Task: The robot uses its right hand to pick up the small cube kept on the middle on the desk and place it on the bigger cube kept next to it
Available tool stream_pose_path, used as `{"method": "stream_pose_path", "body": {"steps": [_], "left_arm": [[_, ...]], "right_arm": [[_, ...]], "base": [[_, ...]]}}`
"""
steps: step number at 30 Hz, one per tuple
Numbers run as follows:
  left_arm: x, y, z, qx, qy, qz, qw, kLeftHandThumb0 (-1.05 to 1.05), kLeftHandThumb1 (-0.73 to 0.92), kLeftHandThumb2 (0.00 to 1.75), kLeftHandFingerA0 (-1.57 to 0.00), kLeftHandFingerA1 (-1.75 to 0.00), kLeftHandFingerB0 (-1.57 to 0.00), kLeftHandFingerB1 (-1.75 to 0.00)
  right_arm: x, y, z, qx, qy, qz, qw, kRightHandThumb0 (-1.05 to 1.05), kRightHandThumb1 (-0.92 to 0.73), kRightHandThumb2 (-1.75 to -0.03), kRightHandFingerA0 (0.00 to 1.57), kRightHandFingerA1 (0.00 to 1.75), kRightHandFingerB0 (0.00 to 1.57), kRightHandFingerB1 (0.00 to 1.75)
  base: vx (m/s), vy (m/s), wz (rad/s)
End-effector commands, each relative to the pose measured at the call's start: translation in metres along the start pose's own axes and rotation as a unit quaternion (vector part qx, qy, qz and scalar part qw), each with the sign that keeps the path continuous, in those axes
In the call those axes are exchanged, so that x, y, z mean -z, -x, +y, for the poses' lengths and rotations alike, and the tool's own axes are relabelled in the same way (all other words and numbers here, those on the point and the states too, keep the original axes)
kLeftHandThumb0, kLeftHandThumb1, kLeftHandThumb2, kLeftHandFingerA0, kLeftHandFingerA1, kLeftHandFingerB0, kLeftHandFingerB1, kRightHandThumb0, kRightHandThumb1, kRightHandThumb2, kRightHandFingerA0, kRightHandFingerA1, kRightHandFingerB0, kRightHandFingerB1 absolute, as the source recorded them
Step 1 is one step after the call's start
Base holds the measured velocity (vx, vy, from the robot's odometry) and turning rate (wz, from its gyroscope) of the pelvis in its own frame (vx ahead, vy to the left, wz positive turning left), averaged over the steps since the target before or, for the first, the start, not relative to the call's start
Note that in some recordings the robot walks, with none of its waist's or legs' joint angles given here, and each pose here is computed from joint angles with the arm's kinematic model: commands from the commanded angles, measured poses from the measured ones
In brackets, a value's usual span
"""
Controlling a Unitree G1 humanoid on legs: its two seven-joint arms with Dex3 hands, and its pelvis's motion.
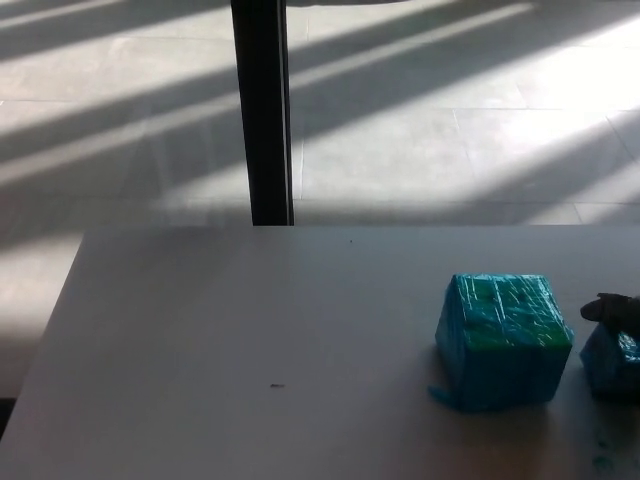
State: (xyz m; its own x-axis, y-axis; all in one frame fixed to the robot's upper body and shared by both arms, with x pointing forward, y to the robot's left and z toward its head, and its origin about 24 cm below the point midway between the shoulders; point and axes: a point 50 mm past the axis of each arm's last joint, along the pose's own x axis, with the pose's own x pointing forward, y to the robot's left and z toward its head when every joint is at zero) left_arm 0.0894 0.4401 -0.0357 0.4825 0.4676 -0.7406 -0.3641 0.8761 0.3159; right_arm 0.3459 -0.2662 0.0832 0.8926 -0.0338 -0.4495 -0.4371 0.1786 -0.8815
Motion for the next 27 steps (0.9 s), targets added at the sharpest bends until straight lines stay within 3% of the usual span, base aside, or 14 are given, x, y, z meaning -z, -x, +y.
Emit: {"method": "stream_pose_path", "body": {"steps": [1, 9, 10, 11, 14, 16, 18, 20, 21, 22, 24, 25, 26, 27], "left_arm": [[0.000, 0.002, 0.006, -0.005, 0.004, 0.000, 1.000, -0.83, 0.78, 0.63, -0.31, -0.55, -0.36, -0.42], [0.000, 0.003, 0.008, -0.008, -0.003, -0.002, 1.000, -0.83, 0.78, 0.64, -0.32, -0.54, -0.36, -0.43], [0.000, 0.003, 0.008, -0.009, 0.008, 0.000, 1.000, -0.84, 0.76, 0.64, -0.31, -0.54, -0.37, -0.42], [0.000, 0.004, 0.008, -0.005, 0.010, -0.005, 1.000, -0.87, 0.60, 0.84, -0.28, -0.57, -0.31, -0.49], [-0.004, 0.003, 0.008, -0.011, 0.004, -0.006, 1.000, -0.83, 0.78, 0.64, -0.36, -0.57, -0.37, -0.44], [-0.003, 0.003, 0.008, -0.011, 0.019, -0.007, 1.000, -0.87, 0.62, 0.78, -0.37, -0.59, -0.34, -0.49], [-0.003, 0.003, 0.008, -0.006, 0.021, -0.005, 1.000, -0.81, 0.77, 0.63, -0.25, -0.51, -0.35, -0.43], [-0.003, 0.003, 0.008, -0.013, -0.001, -0.002, 1.000, -0.82, 0.79, 0.64, -0.30, -0.53, -0.37, -0.42], [-0.003, 0.003, 0.009, -0.011, -0.007, -0.004, 1.000, -0.86, 0.64, 1.07, -0.33, -0.62, -0.29, -0.52], [-0.004, 0.003, 0.009, -0.012, -0.004, -0.005, 1.000, -0.83, 0.77, 0.63, -0.35, -0.54, -0.37, -0.43], [-0.005, 0.003, 0.010, -0.013, 0.004, -0.008, 1.000, -0.83, 0.76, 0.63, -0.37, -0.59, -0.39, -0.46], [-0.005, 0.003, 0.010, -0.013, 0.010, -0.006, 1.000, -0.86, 0.64, 1.06, -0.31, -0.61, -0.33, -0.53], [-0.005, 0.003, 0.010, -0.013, 0.010, -0.003, 1.000, -0.86, 0.64, 1.06, -0.31, -0.61, -0.33, -0.53], [-0.005, 0.003, 0.010, -0.013, 0.009, -0.003, 1.000, -0.81, 0.77, 0.64, -0.29, -0.51, -0.37, -0.42]], "right_arm": [[0.021, 0.001, 0.006, -0.016, 0.049, 0.039, 0.998, -0.33, -0.49, -0.62, 0.00, 0.00, 0.26, 0.35], [0.030, -0.002, 0.020, -0.071, 0.130, 0.075, 0.986, -0.23, -0.43, -0.69, 0.00, 0.08, 0.25, 0.40], [0.030, -0.002, 0.024, -0.086, 0.141, 0.077, 0.983, -0.21, -0.64, -0.63, 0.03, 0.61, 0.34, 0.34], [0.029, -0.002, 0.026, -0.091, 0.146, 0.073, 0.982, -0.21, -0.69, -0.62, 0.16, 0.69, 0.37, 0.33], [0.028, -0.003, 0.031, -0.074, 0.174, 0.045, 0.981, -0.23, -0.76, -0.62, 0.68, 0.88, 0.54, 0.37], [0.028, -0.002, 0.034, -0.055, 0.196, 0.027, 0.979, -0.23, -0.75, -0.62, 0.71, 0.91, 0.62, 0.42], [0.030, -0.002, 0.042, -0.038, 0.229, 0.027, 0.972, -0.21, -0.66, -0.61, 0.66, 1.38, 0.76, 0.69], [0.032, -0.003, 0.044, -0.037, 0.245, 0.036, 0.968, -0.21, -0.62, -0.61, 0.63, 1.38, 0.68, 0.71], [0.033, -0.002, 0.045, -0.034, 0.244, 0.036, 0.969, -0.20, -0.63, -0.61, 0.66, 1.43, 0.66, 0.70], [0.033, -0.003, 0.046, -0.036, 0.246, 0.041, 0.968, -0.24, -0.64, -0.61, 0.63, 1.43, 0.60, 0.62], [0.035, -0.003, 0.048, -0.041, 0.261, 0.048, 0.963, -0.26, -0.69, -0.62, 0.68, 1.57, 0.69, 0.74], [0.036, -0.003, 0.049, -0.047, 0.265, 0.054, 0.962, -0.27, -0.70, -0.63, 0.67, 1.53, 0.70, 0.65], [0.037, -0.004, 0.049, -0.049, 0.265, 0.056, 0.961, -0.27, -0.70, -0.63, 0.67, 1.53, 0.70, 0.65], [0.037, -0.003, 0.050, -0.046, 0.275, 0.049, 0.959, -0.27, -0.70, -0.63, 0.69, 1.55, 0.70, 0.69]], "base": [[0.00, 0.000, 0.00], [0.00, 0.000, 0.00], [0.00, 0.000, 0.00], [0.00, 0.000, 0.00], [0.00, 0.000, 0.00], [0.00, 0.000, 0.00], [0.00, 0.000, 0.00], [0.00, 0.000, 0.00], [0.00, 0.000, 0.00], [0.00, 0.000, 0.00], [0.00, 0.000, 0.00], [0.00, 0.000, 0.00], [0.00, 0.000, 0.00], [0.00, 0.000, 0.00]]}}
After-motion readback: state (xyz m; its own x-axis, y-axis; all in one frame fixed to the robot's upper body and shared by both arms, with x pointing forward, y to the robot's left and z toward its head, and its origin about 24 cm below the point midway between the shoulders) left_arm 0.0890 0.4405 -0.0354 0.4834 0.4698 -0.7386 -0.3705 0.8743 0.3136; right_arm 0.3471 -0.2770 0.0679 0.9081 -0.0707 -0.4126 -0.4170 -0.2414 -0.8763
